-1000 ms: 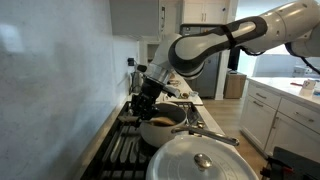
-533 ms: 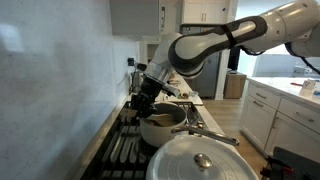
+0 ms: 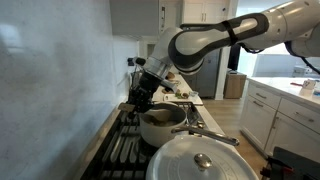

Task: Remove the wooden spatula from the chopping board, place the spatula in the open grey pot on the right side of the stove, stir the contents of the pot with the spatula, remove the spatula from the pot and put it on the chopping board

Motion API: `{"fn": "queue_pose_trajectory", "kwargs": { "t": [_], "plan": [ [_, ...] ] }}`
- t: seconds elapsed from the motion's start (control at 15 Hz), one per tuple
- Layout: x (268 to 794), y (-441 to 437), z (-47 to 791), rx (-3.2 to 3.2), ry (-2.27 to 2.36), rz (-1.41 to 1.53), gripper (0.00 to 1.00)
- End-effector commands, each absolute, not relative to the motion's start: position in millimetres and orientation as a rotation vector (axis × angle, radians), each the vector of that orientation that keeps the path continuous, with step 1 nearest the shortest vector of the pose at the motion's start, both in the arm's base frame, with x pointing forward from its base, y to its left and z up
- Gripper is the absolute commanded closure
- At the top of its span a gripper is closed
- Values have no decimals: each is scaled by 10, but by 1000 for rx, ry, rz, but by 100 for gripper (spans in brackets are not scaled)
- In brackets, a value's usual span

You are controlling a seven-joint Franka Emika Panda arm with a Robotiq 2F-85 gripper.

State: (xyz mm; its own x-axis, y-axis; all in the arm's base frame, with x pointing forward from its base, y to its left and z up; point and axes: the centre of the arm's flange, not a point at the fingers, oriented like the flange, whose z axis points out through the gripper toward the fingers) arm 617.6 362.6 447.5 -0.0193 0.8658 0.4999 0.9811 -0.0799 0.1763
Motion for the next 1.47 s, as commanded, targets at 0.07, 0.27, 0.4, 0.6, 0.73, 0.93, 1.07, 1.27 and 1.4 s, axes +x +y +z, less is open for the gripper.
{"fn": "queue_pose_trajectory", "kwargs": {
  "t": [0.07, 0.27, 0.4, 0.6, 0.73, 0.93, 1.07, 1.27, 1.4],
  "plan": [
    [6201, 3692, 4803, -2005, -1965, -787, 98],
    [6215, 3714, 5004, -1980, -1958, -837, 98],
    [6233, 3730, 5136, -1967, -1954, -875, 98],
    [6258, 3730, 5334, -1932, -1955, -938, 98],
    [6272, 3703, 5455, -1906, -1941, -976, 98],
    [6312, 3612, 5676, -1892, -1913, -1039, 98],
    [6340, 3537, 5830, -1899, -1899, -1090, 98],
    [6370, 3410, 6030, -1916, -1898, -1156, 98],
    [6400, 3317, 6105, -1931, -1892, -1184, 98]
  ]
}}
